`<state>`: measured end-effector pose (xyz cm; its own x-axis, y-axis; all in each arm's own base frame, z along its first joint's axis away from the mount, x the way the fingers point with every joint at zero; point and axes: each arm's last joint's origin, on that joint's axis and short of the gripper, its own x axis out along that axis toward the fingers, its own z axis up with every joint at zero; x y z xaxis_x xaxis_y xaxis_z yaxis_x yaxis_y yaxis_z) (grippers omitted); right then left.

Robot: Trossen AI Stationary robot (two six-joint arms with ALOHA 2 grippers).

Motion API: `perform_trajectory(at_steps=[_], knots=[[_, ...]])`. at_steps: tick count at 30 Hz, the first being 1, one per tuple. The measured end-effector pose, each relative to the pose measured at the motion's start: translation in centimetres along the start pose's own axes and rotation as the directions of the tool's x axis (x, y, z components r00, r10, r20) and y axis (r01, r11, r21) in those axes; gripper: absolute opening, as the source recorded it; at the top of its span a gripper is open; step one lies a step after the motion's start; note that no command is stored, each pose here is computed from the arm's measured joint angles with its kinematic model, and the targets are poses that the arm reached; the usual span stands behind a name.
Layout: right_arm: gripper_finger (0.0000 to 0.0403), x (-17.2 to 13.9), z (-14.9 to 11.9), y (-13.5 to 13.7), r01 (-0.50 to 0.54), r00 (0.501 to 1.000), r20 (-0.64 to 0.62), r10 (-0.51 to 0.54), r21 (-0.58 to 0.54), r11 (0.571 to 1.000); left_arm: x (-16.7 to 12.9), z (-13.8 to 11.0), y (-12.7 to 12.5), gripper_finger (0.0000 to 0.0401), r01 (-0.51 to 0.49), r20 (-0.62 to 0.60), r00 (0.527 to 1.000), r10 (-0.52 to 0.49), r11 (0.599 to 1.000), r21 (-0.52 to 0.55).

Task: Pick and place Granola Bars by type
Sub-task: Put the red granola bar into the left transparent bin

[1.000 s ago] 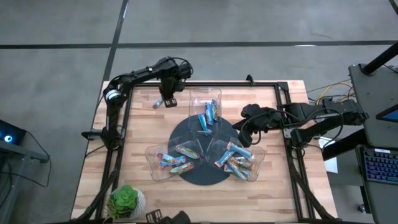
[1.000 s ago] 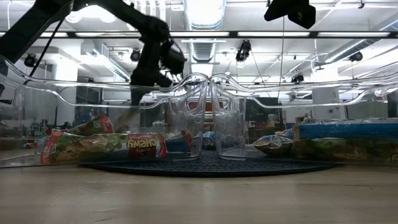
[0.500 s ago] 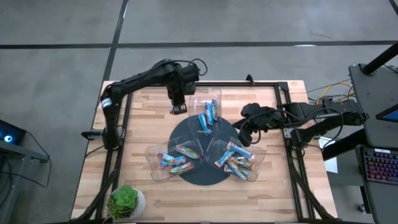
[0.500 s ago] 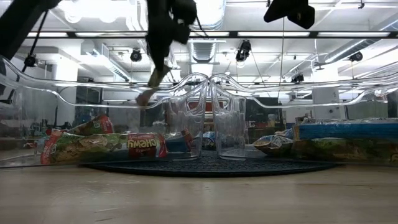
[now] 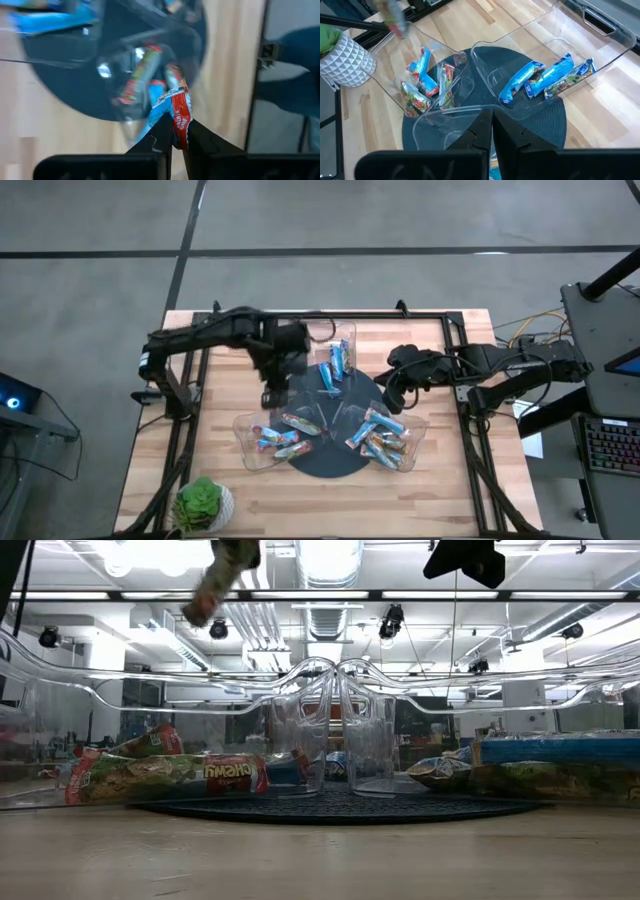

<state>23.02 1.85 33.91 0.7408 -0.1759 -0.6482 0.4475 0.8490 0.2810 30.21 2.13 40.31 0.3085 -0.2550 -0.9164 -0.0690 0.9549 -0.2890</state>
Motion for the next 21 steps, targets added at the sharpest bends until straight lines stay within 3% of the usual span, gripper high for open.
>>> perform_trajectory(at_steps=[9, 21], knots=[[0.0008, 0.0, 0.0, 0.0, -0.006, 1.000, -0.004, 0.006, 0.010, 1.000, 1.4, -0.8, -4.5, 0.0011, 0.063, -0.061, 0.997, -0.057, 0.992, 0.108], [0.0008, 0.0, -0.1, 0.1, -0.027, 0.999, -0.018, 0.028, 0.023, 0.999, 5.0, -1.2, -3.6, 0.0042, 0.038, -0.161, 0.987, -0.028, 0.997, 0.060]])
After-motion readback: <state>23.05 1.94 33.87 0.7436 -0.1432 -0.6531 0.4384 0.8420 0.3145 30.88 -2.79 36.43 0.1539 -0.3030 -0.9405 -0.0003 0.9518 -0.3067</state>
